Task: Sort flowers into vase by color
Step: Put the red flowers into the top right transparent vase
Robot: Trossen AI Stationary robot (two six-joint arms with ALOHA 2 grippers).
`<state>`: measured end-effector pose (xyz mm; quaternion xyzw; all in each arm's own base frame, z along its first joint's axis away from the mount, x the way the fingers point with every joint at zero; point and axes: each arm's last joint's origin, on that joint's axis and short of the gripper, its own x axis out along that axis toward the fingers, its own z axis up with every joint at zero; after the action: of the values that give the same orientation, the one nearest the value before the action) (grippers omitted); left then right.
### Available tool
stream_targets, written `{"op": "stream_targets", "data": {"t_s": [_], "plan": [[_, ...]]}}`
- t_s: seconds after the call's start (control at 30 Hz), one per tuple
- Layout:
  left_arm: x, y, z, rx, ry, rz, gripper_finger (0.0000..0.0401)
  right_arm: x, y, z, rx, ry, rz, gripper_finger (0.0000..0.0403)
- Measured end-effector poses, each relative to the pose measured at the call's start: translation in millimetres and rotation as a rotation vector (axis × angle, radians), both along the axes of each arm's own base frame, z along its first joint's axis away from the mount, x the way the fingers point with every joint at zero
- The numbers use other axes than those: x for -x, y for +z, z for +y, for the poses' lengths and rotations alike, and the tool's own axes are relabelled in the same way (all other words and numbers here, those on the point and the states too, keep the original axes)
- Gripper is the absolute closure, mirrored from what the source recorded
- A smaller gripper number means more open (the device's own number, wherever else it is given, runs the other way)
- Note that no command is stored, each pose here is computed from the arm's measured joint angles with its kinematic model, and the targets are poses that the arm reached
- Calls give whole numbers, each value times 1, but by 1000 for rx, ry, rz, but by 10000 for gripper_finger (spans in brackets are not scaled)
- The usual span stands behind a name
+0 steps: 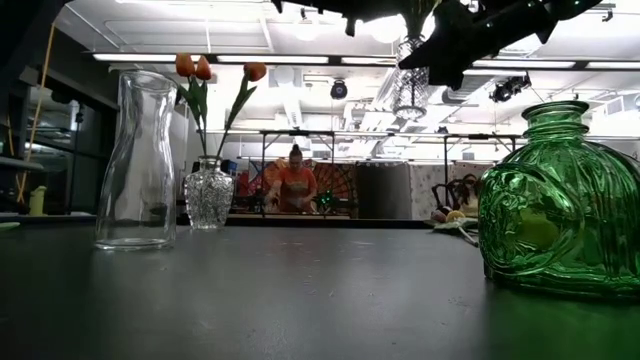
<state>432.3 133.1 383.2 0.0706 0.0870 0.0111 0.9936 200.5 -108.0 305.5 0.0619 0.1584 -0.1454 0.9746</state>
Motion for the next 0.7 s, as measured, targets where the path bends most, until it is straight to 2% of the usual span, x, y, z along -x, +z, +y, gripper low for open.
{"op": "stream_targets", "data": {"t_s": [0.13, 0.37, 0.53, 0.7], "plan": [[-1, -3, 2, 53, 17, 13, 353, 0, 1, 0, 4, -3, -12, 170], [2, -4, 0, 85, 19, 48, 264, 0, 4, -1, 14, -7, -27, 175], [13, 13, -2, 91, 19, 12, 220, 0, 3, -1, 13, -12, -21, 174], [27, 35, -6, 31, 11, -51, 206, 1, 3, -3, 24, -52, -14, 173]]}}
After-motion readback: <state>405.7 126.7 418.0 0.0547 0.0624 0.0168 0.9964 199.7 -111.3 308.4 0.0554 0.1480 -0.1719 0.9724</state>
